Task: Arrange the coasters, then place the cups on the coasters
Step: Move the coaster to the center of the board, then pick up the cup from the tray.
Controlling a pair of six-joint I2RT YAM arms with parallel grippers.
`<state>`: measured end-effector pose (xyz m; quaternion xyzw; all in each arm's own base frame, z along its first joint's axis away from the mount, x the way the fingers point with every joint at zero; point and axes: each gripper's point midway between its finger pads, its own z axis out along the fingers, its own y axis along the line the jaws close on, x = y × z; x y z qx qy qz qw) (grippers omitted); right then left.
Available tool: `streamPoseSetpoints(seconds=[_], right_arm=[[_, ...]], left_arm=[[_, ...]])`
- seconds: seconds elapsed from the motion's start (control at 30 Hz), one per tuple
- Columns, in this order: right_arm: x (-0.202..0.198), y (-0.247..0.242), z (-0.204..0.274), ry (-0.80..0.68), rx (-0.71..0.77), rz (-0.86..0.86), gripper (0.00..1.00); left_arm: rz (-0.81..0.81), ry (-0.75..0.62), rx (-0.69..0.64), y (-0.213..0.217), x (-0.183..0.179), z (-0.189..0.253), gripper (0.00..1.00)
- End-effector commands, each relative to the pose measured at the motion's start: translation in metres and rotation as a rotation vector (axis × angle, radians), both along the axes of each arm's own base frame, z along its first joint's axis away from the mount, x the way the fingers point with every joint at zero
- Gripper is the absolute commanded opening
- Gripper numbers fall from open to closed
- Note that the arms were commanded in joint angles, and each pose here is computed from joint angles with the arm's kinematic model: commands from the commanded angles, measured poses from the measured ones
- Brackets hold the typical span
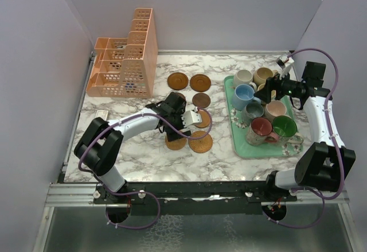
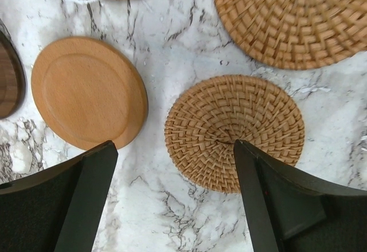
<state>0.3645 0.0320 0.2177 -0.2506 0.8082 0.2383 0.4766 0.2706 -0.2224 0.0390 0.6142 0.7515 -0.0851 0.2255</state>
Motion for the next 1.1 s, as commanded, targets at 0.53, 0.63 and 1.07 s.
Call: streamPoseSetpoints(seconds=[0.53,0.63,1.07], right_arm=[[-0.086,-0.024,-0.053,0.172,-0.415,0.248,0.52],[-0.093,-0.024,-0.06,0.182,-0.434,0.288,0.5],[-0.093,-0.007,-0.085,0.216,-0.449,0.33,0.44]], left_arm=[[0.003,-0.1,-0.274,-0.034,0.019,0.096,0.99],[0.008,-0.089,-0.279,-0.035,0.019,0.094,0.99],[0.017,-0.071,-0.254,-0.032,0.019,0.081,0.99]])
